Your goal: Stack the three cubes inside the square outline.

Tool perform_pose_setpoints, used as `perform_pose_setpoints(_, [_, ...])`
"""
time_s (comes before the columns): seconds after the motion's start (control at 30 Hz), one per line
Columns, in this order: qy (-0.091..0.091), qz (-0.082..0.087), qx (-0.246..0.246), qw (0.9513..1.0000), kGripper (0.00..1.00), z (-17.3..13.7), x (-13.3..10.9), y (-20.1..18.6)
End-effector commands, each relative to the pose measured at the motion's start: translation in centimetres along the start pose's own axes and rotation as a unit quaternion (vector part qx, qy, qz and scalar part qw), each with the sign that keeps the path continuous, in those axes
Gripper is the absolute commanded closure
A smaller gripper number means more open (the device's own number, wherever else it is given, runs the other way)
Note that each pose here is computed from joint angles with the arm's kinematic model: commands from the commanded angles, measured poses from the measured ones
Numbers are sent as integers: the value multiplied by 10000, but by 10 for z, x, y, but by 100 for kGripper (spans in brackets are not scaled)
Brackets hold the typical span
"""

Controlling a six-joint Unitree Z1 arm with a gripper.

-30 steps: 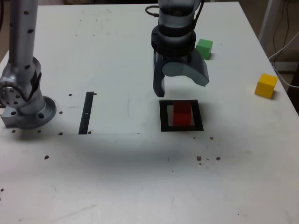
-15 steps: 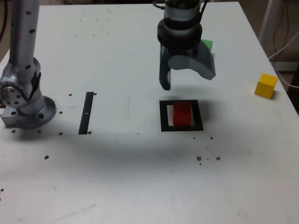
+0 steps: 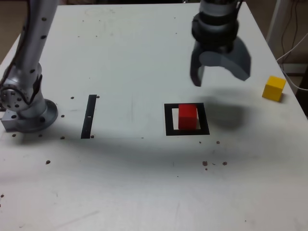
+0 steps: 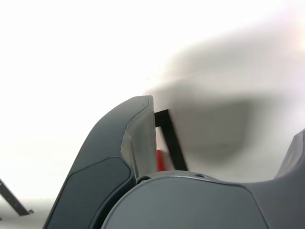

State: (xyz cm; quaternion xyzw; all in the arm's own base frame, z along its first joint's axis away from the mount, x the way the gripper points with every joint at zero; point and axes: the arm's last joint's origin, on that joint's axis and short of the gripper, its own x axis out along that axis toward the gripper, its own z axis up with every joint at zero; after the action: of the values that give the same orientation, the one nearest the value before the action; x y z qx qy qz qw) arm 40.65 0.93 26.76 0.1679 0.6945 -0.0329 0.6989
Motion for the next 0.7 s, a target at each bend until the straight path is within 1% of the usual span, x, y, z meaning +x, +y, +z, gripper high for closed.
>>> perform_pose_setpoints(0.0, [23, -2, 107, 9999, 0, 9, 2, 3])
perform_pose_setpoints(0.23, [-29, 26, 441, 9990, 1, 38, 6, 11])
perform_pose_setpoints(0.33, [-55, 35, 546, 9985, 1, 52, 13, 16])
perform_pose_setpoints(0.53, [-188, 73, 719, 9972, 0, 77, 26, 24])
perform_pose_setpoints(0.67, [-240, 96, 835, 9962, 0, 90, 37, 29])
